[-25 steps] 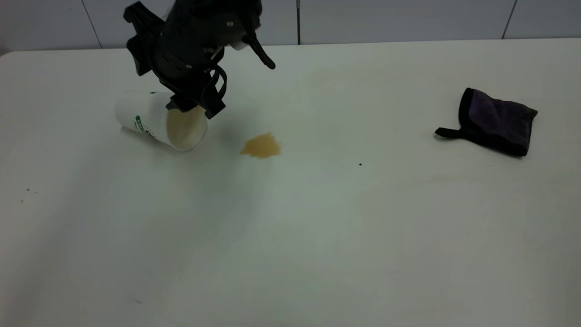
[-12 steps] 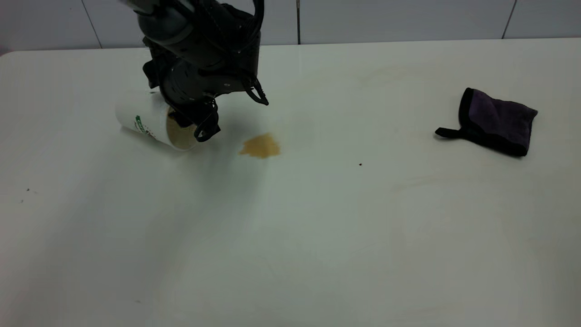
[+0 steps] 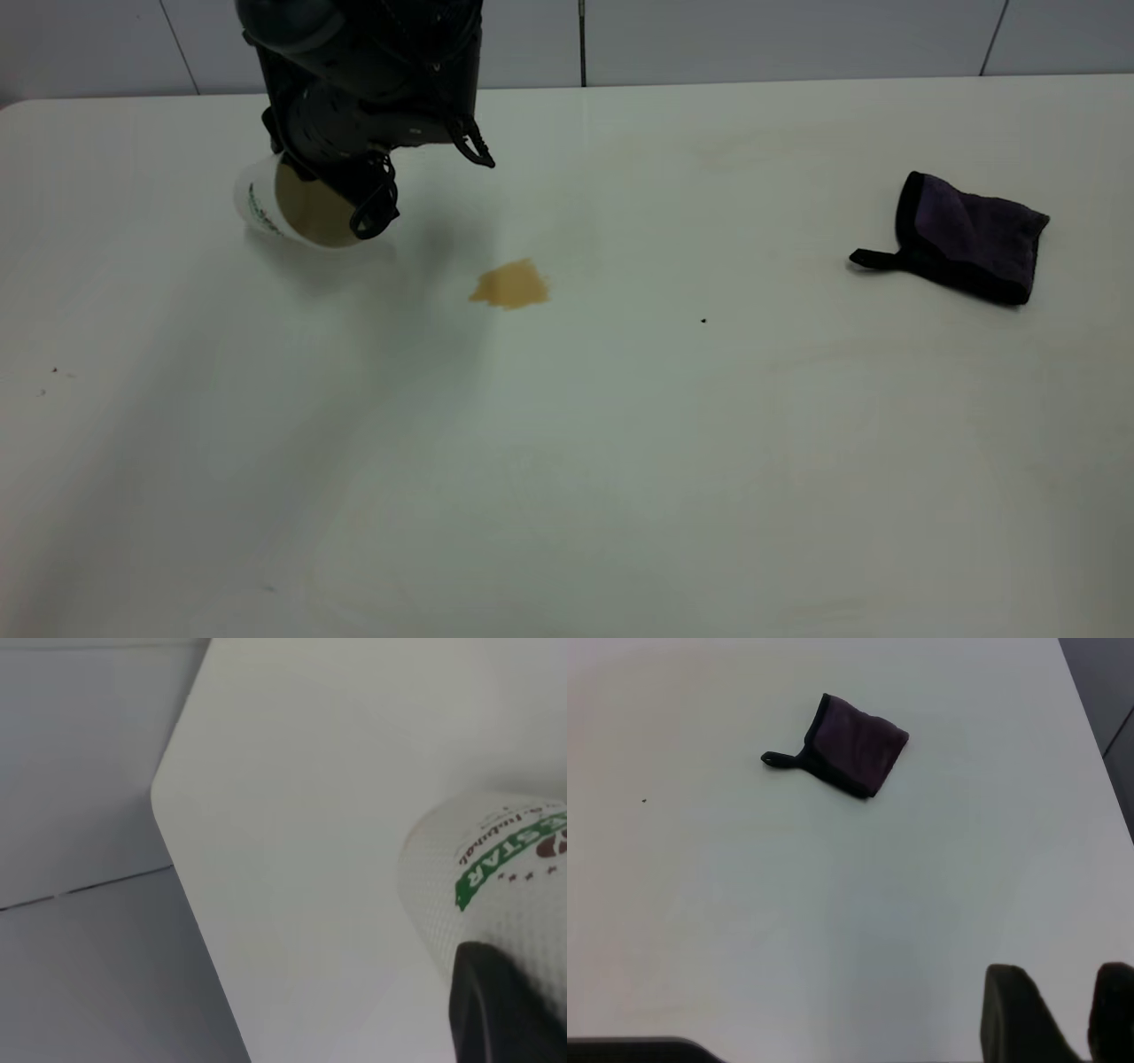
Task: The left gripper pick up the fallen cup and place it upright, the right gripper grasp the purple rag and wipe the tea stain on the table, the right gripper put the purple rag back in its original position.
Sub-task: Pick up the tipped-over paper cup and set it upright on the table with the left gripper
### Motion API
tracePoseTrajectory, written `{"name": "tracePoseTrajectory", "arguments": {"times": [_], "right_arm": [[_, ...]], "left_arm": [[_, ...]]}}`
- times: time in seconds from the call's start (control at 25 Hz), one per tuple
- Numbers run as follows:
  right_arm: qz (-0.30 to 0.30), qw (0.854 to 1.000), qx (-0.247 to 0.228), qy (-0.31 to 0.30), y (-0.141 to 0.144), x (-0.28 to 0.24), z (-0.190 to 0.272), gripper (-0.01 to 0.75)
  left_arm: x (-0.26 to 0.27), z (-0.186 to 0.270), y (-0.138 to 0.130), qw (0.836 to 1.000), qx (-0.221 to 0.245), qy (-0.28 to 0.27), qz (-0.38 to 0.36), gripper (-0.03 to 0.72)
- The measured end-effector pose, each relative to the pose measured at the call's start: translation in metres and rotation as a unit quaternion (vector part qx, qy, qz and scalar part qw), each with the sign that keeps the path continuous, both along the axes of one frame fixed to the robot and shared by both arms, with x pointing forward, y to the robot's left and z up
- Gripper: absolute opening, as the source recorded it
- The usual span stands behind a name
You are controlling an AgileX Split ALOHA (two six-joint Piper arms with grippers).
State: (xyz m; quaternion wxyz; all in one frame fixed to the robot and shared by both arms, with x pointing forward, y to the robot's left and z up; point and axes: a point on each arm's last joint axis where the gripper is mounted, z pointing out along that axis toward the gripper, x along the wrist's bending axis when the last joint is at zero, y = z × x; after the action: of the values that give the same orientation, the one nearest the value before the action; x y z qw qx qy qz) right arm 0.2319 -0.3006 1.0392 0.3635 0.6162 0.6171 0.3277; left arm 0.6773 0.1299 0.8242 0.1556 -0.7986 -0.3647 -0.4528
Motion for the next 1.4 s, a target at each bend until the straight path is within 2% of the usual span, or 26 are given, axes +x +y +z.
{"name": "tracePoseTrajectory", "arguments": {"times": [0.08, 0.2, 0.28, 0.44, 0.6, 0.68, 0.84, 1.0, 1.12, 1.4], "right_arm": [[0.000, 1.000, 0.000, 0.000, 0.000, 0.000, 0.000, 0.239], [0.000, 1.000, 0.000, 0.000, 0.000, 0.000, 0.000, 0.239], [0.000, 1.000, 0.000, 0.000, 0.000, 0.000, 0.000, 0.239], [0.000, 1.000, 0.000, 0.000, 0.000, 0.000, 0.000, 0.239], [0.000, 1.000, 0.000, 0.000, 0.000, 0.000, 0.000, 0.239], [0.000, 1.000, 0.000, 0.000, 0.000, 0.000, 0.000, 0.239], [0.000, 1.000, 0.000, 0.000, 0.000, 0.000, 0.000, 0.239], [0.000, 1.000, 0.000, 0.000, 0.000, 0.000, 0.000, 0.239], [0.000, 1.000, 0.000, 0.000, 0.000, 0.000, 0.000, 0.239], [0.000, 1.000, 0.000, 0.000, 0.000, 0.000, 0.000, 0.239]], "left_arm": [[0.003, 0.022, 0.001, 1.000, -0.025, -0.017, 0.007, -0.022], [0.007, 0.062, 0.008, 0.995, -0.097, -0.027, 0.026, -0.022], [0.008, 0.084, 0.018, 0.987, -0.150, -0.021, 0.046, -0.022], [0.012, 0.104, 0.041, 0.971, -0.229, 0.001, 0.069, -0.022], [0.015, 0.101, 0.071, 0.946, -0.300, 0.045, 0.113, -0.022], [0.016, 0.096, 0.087, 0.926, -0.344, 0.077, 0.135, -0.022], [0.016, 0.091, 0.110, 0.891, -0.416, 0.138, 0.115, -0.022], [0.019, 0.087, 0.126, 0.865, -0.468, 0.167, 0.071, -0.022], [0.021, 0.075, 0.137, 0.847, -0.497, 0.174, 0.073, -0.022], [0.025, 0.041, 0.145, 0.837, -0.509, 0.176, 0.094, -0.016]]}}
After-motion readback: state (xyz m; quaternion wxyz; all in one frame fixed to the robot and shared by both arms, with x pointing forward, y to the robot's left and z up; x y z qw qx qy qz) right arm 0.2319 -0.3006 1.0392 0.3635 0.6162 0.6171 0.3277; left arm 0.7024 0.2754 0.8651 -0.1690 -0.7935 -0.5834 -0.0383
